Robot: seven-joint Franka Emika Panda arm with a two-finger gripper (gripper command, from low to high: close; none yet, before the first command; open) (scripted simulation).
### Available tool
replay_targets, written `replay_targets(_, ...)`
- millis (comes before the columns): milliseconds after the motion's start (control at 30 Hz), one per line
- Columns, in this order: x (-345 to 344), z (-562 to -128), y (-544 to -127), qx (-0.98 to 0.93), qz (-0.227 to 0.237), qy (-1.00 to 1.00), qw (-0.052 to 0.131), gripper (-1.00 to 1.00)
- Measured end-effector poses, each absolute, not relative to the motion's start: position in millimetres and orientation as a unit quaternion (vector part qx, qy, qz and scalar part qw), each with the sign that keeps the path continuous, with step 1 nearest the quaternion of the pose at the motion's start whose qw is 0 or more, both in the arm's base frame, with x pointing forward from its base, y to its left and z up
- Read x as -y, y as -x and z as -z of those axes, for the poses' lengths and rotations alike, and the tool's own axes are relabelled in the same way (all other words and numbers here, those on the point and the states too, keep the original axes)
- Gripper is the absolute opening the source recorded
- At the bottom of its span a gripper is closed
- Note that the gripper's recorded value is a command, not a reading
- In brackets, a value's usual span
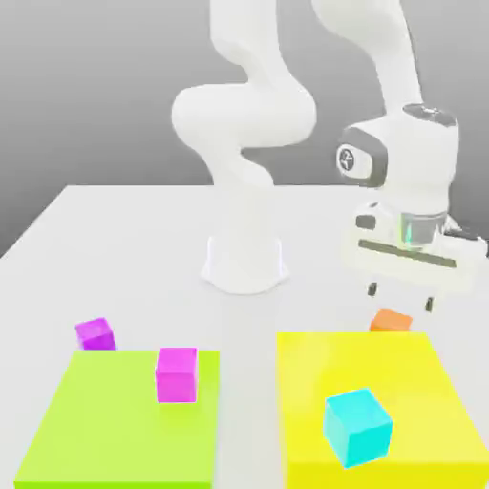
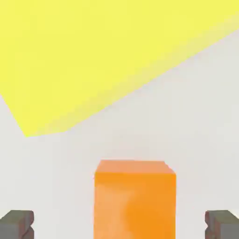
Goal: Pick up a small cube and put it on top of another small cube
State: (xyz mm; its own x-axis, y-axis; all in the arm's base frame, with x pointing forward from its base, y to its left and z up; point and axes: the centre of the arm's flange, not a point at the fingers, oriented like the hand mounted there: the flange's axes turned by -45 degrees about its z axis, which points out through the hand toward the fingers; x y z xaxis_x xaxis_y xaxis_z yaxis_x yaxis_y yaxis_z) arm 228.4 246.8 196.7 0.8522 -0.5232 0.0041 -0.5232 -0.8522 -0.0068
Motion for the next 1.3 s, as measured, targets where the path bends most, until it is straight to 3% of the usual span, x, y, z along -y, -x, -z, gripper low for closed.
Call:
replay_targets(600,-246.7,-137.4,-226.1,-0.273,0.001,0.962,0.003,0.0)
replay_targets(633,-244.9,-133.5,-225.2,-0.273,0.001,0.962,0.001,-1.0)
replay_targets(867,-244.8,-132.9,-225.1,-0.272,0.0,0.962,0.002,-1.0)
replay_targets(1300,-254.5,-179.4,-229.9,-0.273,0.005,0.962,0.007,-1.0)
